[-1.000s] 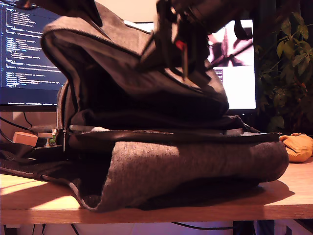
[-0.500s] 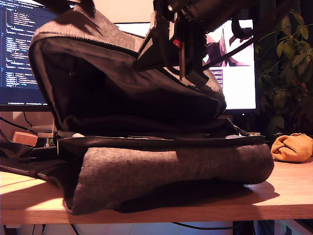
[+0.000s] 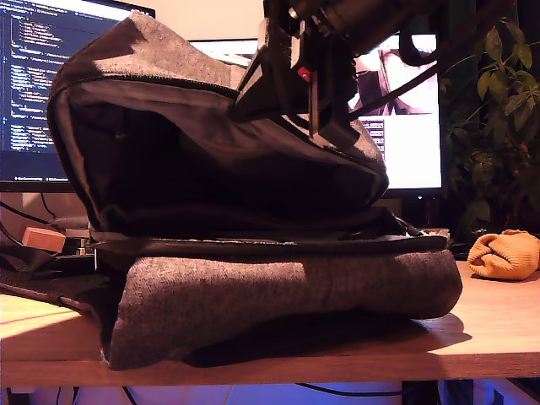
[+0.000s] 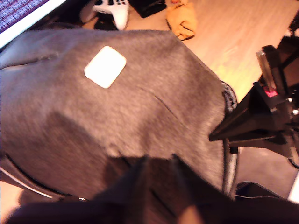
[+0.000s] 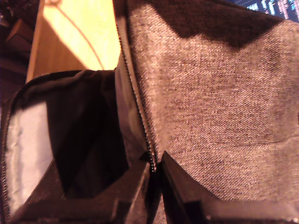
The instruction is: Pack the pair of socks inside the grey Google backpack
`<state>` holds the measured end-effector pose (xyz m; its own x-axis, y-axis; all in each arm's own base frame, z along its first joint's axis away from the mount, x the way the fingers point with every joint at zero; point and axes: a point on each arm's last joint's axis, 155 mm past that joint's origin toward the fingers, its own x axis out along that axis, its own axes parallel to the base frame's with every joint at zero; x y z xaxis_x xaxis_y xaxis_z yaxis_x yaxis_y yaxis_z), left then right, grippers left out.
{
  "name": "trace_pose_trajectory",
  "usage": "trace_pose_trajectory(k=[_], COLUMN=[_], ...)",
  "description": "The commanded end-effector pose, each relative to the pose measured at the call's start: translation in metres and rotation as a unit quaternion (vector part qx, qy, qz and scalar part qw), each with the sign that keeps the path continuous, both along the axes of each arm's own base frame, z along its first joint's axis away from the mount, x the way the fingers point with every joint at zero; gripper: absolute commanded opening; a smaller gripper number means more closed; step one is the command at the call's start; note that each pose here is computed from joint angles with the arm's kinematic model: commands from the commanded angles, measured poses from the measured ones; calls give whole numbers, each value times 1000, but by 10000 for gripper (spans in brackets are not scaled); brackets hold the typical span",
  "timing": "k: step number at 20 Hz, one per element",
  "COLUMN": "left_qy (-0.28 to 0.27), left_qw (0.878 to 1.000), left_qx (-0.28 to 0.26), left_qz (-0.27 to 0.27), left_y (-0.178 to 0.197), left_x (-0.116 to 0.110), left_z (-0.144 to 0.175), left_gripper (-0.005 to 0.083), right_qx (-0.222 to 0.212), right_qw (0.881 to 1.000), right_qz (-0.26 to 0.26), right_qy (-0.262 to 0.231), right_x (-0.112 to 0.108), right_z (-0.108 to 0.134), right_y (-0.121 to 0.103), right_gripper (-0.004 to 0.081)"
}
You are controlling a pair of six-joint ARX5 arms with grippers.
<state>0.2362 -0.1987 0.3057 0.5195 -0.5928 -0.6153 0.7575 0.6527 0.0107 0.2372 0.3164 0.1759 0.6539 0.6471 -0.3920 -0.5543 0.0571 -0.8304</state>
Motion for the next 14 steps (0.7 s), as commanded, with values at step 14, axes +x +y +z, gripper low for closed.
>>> trace_pose_trajectory(k=[14], left_qy=[-151], left_qw=[983], left_qx=[55], left_qz=[-86], left_y=[-24], left_x=[-38], left_z=[-22], left_gripper=[-19], right_qx=[60], right_qw=[997], right_qz=[-5], right_qy=[48], right_x=[1], right_z=[100], right_y=[18], right_gripper=[-13])
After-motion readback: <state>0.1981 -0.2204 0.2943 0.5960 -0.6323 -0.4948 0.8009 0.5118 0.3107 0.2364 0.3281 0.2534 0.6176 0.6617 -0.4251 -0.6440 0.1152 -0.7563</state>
